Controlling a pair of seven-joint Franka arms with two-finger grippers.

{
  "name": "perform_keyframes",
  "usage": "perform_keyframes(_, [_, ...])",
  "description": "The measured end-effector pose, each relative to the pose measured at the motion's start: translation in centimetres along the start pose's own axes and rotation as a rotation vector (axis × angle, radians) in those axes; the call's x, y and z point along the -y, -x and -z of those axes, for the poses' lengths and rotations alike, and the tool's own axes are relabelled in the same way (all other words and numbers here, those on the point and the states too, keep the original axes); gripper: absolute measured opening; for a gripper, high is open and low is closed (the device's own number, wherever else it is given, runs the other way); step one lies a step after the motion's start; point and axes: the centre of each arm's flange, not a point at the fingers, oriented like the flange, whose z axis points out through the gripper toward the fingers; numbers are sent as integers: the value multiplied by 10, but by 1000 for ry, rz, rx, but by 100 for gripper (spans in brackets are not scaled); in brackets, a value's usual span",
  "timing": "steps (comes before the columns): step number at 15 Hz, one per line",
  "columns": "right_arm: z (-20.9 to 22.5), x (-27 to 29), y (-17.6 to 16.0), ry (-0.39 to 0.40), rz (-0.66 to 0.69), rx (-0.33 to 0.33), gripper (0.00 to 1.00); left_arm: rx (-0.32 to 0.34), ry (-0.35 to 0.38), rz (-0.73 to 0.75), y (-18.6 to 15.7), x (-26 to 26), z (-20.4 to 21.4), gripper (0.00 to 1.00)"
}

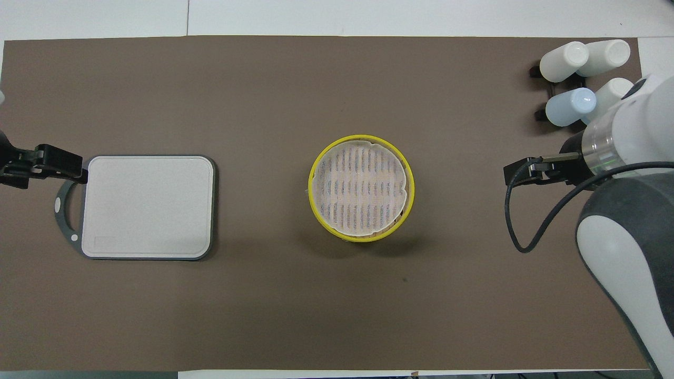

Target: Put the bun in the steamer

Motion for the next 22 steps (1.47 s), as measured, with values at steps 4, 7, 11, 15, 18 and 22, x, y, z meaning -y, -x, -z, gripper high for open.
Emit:
perform_keyframes(4, [-6,-30,-6,3,61,-21,100,-1,-2,1,0,1,0,100])
perform_keyframes(7, [-4,-26,-8,1,24,-28,100,-1,-3,0,0,0,0,100])
perform_keyframes(11, [1,-42,-10,-2,-18,-24,100,-1,-3,0,0,0,0,100])
perform_keyframes(15, [5,-40,-16,0,-15,-33,100,-1,-3,1,0,1,0,100])
perform_keyframes(18, [13,-41,-19,1,-17,-39,100,-1,-4,1,0,1,0,100])
perform_keyframes(22, [39,-45,-21,4,-26,-36,100,-1,-4,1,0,1,0,100])
